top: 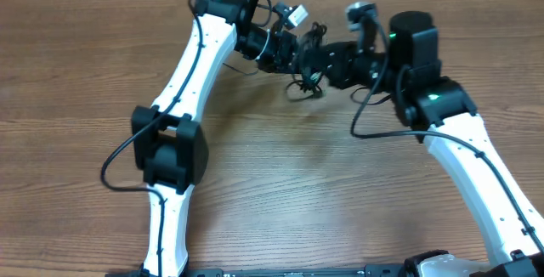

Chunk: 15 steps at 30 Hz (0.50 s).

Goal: Untangle cables

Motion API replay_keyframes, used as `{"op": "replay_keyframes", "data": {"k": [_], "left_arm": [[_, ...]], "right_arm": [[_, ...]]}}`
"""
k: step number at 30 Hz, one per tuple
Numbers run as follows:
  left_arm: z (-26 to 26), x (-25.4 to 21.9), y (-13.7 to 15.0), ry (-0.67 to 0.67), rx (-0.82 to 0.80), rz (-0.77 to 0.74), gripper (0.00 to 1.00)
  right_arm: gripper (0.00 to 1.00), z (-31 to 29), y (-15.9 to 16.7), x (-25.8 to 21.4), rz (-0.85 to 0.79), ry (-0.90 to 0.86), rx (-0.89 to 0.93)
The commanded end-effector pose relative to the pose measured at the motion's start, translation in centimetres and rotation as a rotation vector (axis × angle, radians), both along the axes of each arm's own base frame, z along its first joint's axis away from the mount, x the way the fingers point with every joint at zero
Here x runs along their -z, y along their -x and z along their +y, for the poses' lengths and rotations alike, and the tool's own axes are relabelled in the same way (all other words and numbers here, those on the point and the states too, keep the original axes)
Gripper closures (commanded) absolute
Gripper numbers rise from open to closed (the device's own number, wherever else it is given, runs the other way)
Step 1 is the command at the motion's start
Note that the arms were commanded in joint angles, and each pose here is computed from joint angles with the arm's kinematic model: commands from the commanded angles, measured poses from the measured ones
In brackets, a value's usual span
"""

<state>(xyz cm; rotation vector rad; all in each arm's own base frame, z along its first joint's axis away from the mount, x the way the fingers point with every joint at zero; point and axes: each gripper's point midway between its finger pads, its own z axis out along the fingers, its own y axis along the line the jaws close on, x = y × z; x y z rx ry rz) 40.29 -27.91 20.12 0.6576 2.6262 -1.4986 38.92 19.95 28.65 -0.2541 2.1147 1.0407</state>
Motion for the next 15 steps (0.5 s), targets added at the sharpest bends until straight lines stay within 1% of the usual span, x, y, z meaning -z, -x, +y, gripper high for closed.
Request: {"op": "replay_keyframes", "data": {"k": [1, 2, 4, 8, 10, 15], "left_arm": [[6.4, -6.9, 0.4, -0.208, -0.105, -0.286, 0.96], [7.7, -8.4, 0.8, -0.226, -0.146, -0.306, 0.96], [9.3, -10.7, 1.2, -0.220, -0.211, -0.330, 0.96], [12.4, -14.3, 2.2, -0.210, -0.308, -0.389, 0.96], [13.5, -15.0, 2.7, -0.216, -0.334, -0.394, 0.96], [14.7, -15.3, 3.4, -0.250, -0.363, -0.386, 0.96]], "right_arm": [[0.96, -8.5, -2.9, -1.2, -0.036, 0.049, 0.258], [0.96, -10.0, -3.0, -1.2, -0.026, 0.051, 0.293], [0.96, -12.4, -2.9, -1.1, -0.006, 0.048, 0.339], [0.96, -14.2, -2.2, -0.9, -0.003, 0.059, 0.337], [0.96, -14.8, -2.3, -0.4, 0.016, 0.084, 0.374], [0.96, -15.1, -2.0, 0.4, 0.037, 0.118, 0.381]]}}
